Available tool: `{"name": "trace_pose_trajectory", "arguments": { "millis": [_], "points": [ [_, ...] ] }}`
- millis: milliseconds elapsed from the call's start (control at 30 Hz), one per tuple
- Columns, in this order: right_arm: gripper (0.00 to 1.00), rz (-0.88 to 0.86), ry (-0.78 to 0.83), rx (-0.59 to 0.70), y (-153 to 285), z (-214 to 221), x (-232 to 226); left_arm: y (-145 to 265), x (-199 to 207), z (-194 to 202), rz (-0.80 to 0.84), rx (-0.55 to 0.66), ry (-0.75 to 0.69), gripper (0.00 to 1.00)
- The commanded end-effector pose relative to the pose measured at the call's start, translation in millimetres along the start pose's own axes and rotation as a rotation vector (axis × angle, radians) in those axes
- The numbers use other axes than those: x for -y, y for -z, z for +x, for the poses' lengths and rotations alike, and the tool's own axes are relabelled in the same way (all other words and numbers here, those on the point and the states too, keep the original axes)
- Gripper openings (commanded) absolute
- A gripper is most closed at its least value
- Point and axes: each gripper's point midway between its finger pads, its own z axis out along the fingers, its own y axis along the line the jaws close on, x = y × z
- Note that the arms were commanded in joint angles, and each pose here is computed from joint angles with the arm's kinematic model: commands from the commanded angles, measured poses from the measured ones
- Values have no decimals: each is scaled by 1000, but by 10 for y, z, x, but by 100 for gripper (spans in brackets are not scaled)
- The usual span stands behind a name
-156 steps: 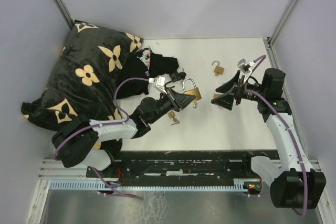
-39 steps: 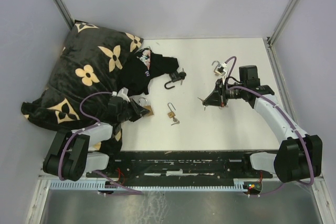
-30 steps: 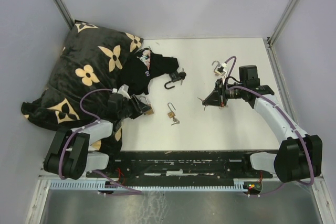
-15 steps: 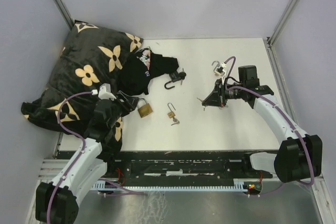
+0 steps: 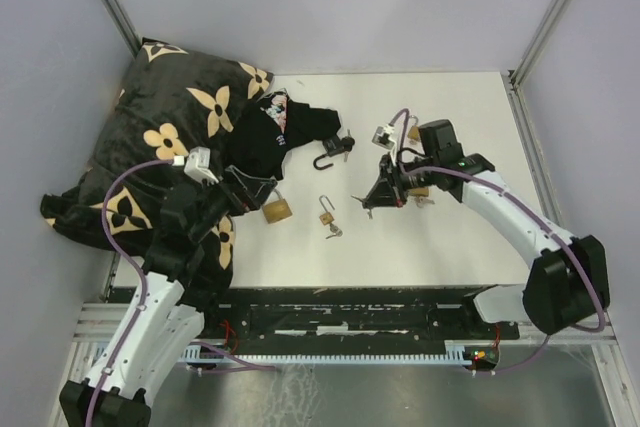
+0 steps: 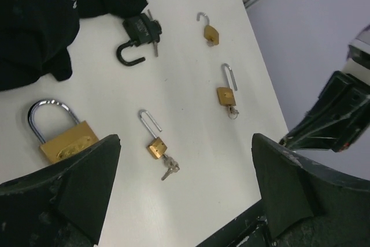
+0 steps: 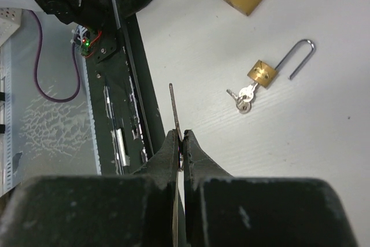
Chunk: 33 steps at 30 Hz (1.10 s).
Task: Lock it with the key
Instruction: Place the lock at the center of the board, then place the key at the center of the board.
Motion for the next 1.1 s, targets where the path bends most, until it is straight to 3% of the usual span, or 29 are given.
{"name": "trace_pose_trajectory", "arguments": {
  "millis": [0, 233, 533, 700, 1000, 1067],
  "points": [
    [2, 42, 64, -12, -319, -395, 74, 186, 374, -246, 80, -33, -180, 99],
    [2, 134, -6, -109, -1202, -495, 302, 382, -129, -298, -140, 43, -384, 100],
    [2, 270, -210, -107, -2015, -424, 594, 562, -79, -571, -164, 198, -453, 99],
    [2, 435, -234, -90, -2151, -414, 1030, 590, -136, -586, -197, 205, -458, 99],
    [9, 394, -266, -121, -2369, -349, 1074, 580, -134, -556, -188, 196, -455, 99],
    [17, 390, -267, -125, -2384, -337, 1079, 572, -139, -542, -187, 189, -454, 99]
  ]
}}
